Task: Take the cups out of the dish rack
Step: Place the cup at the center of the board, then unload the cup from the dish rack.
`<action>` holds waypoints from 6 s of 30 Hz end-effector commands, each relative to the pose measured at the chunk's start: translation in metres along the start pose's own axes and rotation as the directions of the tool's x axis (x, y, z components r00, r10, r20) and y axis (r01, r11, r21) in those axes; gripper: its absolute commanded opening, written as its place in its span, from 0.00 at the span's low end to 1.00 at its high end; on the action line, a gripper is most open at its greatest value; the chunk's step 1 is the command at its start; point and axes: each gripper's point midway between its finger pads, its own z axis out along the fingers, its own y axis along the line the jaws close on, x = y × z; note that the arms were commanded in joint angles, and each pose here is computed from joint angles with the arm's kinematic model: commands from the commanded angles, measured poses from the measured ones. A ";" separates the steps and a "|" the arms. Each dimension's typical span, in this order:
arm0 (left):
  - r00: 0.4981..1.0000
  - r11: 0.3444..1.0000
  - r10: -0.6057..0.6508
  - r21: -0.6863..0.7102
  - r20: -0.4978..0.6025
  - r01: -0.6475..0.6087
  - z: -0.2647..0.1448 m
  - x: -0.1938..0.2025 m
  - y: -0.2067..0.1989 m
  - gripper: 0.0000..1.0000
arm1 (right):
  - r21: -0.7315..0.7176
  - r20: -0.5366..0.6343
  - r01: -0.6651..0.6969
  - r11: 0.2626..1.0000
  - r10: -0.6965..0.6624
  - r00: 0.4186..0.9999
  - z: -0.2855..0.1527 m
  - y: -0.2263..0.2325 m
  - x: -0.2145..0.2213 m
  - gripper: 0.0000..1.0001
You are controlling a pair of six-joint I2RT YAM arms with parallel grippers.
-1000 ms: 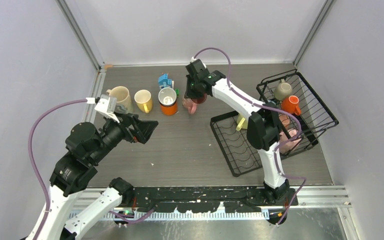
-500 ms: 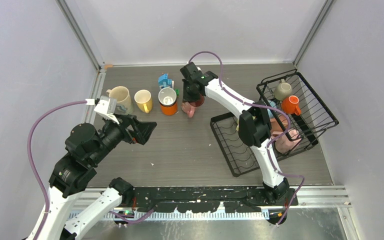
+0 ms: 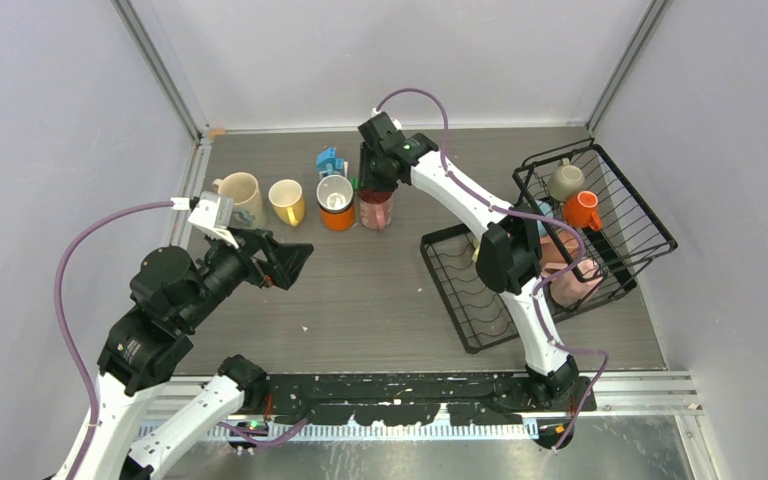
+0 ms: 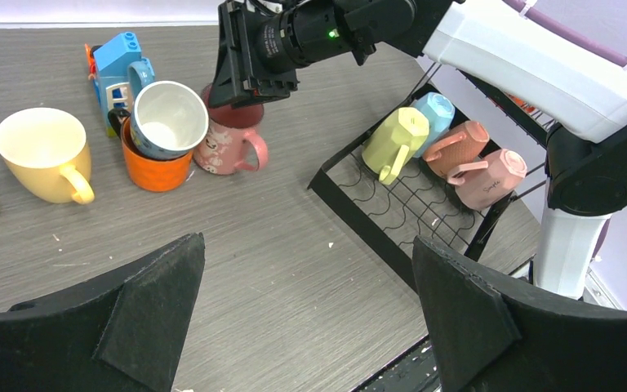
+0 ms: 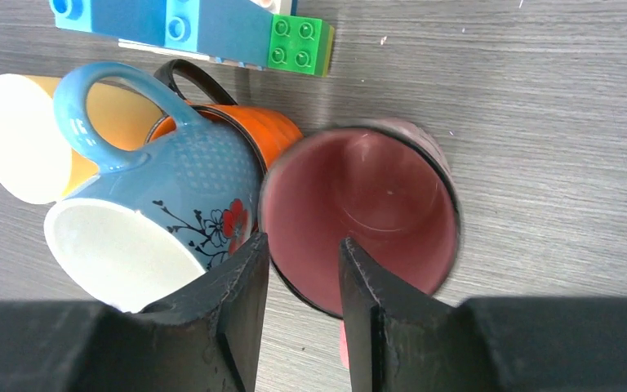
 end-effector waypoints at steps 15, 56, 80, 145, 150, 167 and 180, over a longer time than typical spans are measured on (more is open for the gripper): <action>0.999 0.999 -0.042 -0.008 0.013 0.042 0.008 -0.011 -0.003 1.00 | 0.025 0.119 0.004 1.000 -0.007 0.993 -0.072 0.005 -0.039 0.54; 0.972 0.983 -0.024 0.170 -0.232 0.065 0.177 0.074 -0.074 1.00 | -0.272 0.556 -0.074 0.960 0.219 0.802 -0.380 -0.045 -0.043 1.00; 0.909 0.975 0.139 0.217 -0.393 -0.055 0.326 0.208 -0.147 0.93 | -0.429 0.652 -0.033 0.903 0.335 0.680 -0.506 -0.082 -0.013 1.00; 0.942 0.933 0.251 0.313 -0.220 -0.176 0.299 0.178 -0.168 0.00 | -0.427 0.618 -0.047 0.903 0.329 0.714 -0.471 -0.070 -0.015 1.00; 0.956 0.935 0.234 0.312 -0.175 -0.172 0.273 0.146 -0.166 0.00 | -0.444 0.603 -0.045 0.895 0.336 0.723 -0.463 -0.063 -0.017 1.00; 0.996 0.932 0.071 0.360 -0.054 -0.047 0.158 0.023 -0.106 0.00 | -0.527 0.504 -0.031 0.849 0.342 0.793 -0.405 -0.019 -0.022 1.00; 0.996 0.842 -0.079 0.533 -0.031 0.083 0.097 -0.028 -0.117 0.00 | -0.704 0.407 0.032 0.709 0.366 0.837 -0.386 0.029 -0.017 1.00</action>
